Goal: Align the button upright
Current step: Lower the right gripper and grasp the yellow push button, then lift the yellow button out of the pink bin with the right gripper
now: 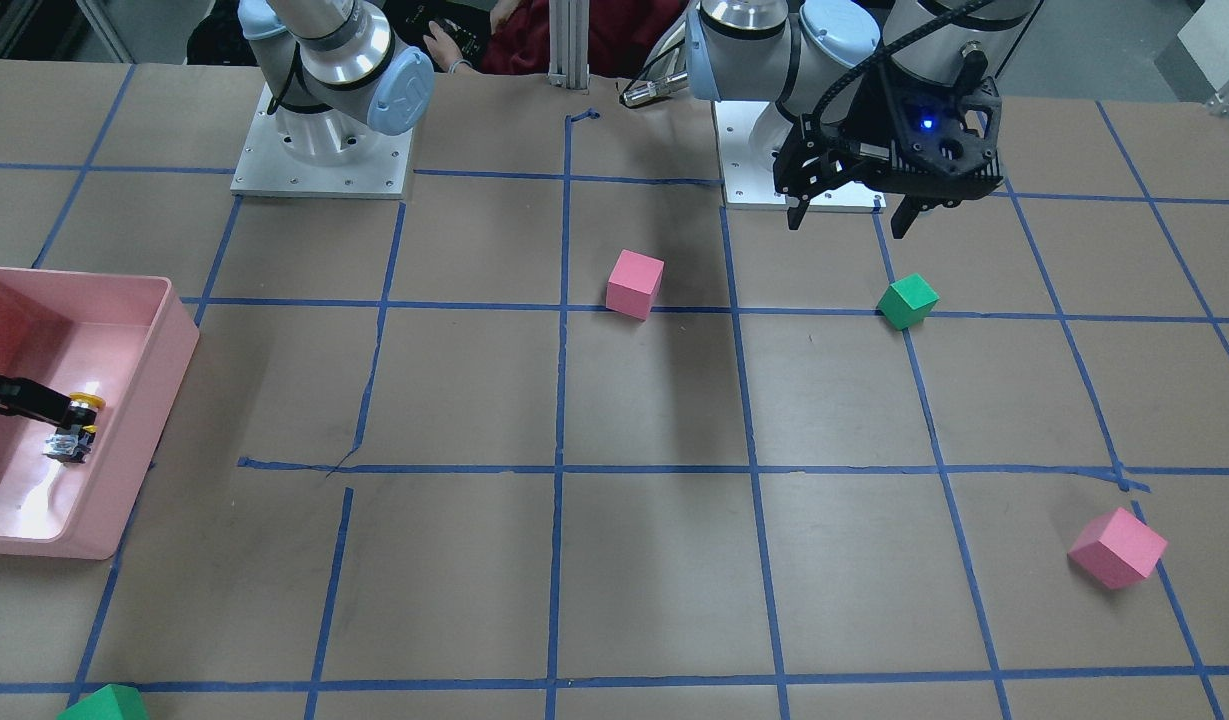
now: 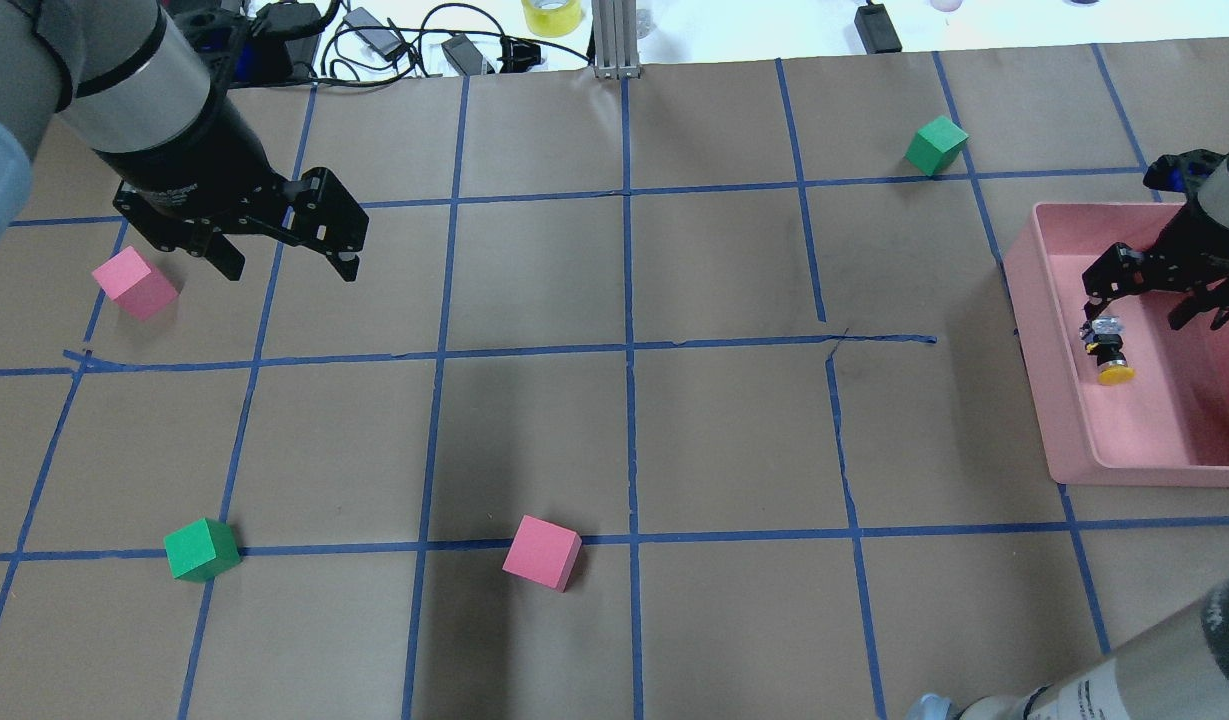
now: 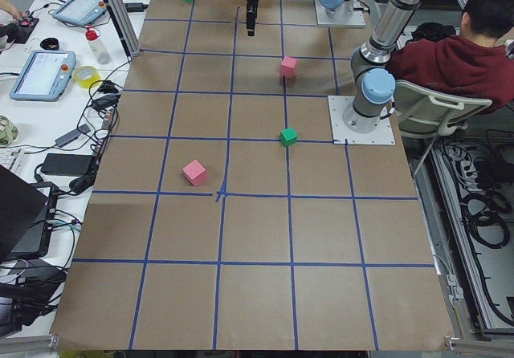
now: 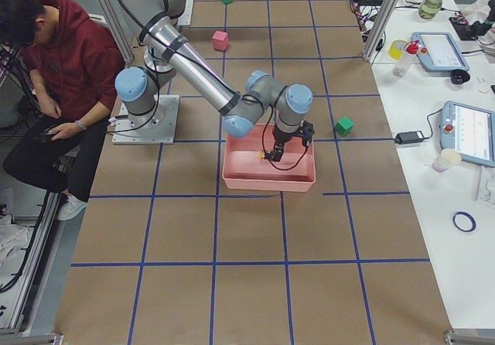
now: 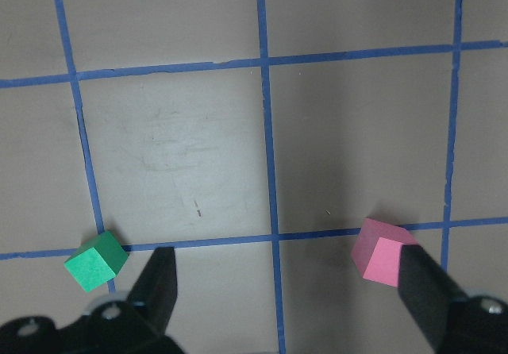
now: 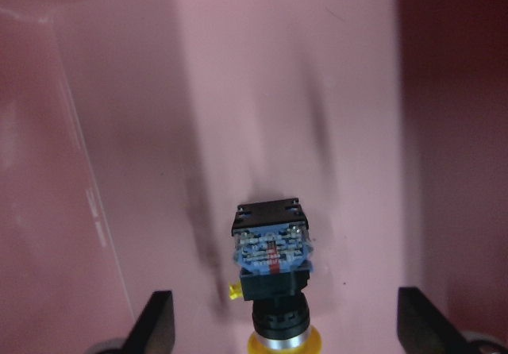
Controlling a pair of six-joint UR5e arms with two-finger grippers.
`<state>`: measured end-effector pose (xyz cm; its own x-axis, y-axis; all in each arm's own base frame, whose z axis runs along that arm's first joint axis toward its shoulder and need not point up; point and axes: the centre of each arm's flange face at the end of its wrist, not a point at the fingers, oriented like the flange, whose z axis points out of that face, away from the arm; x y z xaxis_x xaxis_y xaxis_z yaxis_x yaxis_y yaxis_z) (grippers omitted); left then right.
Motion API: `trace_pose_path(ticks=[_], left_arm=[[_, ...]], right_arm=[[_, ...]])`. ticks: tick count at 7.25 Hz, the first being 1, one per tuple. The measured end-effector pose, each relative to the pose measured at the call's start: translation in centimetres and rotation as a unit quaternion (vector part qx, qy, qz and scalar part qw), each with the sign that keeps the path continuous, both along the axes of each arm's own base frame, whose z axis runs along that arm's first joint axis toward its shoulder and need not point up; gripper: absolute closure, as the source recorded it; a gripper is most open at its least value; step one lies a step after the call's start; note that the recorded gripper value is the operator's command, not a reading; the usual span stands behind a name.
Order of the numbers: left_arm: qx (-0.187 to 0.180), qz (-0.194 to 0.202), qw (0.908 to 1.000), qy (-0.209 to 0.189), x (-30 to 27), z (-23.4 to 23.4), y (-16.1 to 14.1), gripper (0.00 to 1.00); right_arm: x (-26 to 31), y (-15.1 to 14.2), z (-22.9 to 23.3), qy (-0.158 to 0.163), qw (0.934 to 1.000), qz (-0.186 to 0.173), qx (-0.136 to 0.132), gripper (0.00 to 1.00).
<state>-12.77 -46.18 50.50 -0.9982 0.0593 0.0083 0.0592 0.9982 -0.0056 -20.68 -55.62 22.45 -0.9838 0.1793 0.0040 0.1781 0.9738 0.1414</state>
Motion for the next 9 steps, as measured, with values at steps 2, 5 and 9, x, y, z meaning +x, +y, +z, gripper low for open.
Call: trace_pose_path(ticks=[2, 5, 9], left_arm=[[0.0, 0.001, 1.0, 0.0, 0.1, 0.0, 0.0, 0.0], [0.0, 0.001, 1.0, 0.003, 0.1, 0.0, -0.1, 0.0], [0.0, 0.001, 1.0, 0.003, 0.1, -0.1, -0.1, 0.0]], right_arm=[[-0.2, -0.1, -1.7, -0.005, 0.9999, -0.002, 0.013, 0.31], [-0.1, -0.1, -2.9, -0.012, 0.9996, -0.007, 0.023, 1.0], [0.0, 0.0, 0.2, -0.009, 0.9996, -0.016, 0.021, 1.0]])
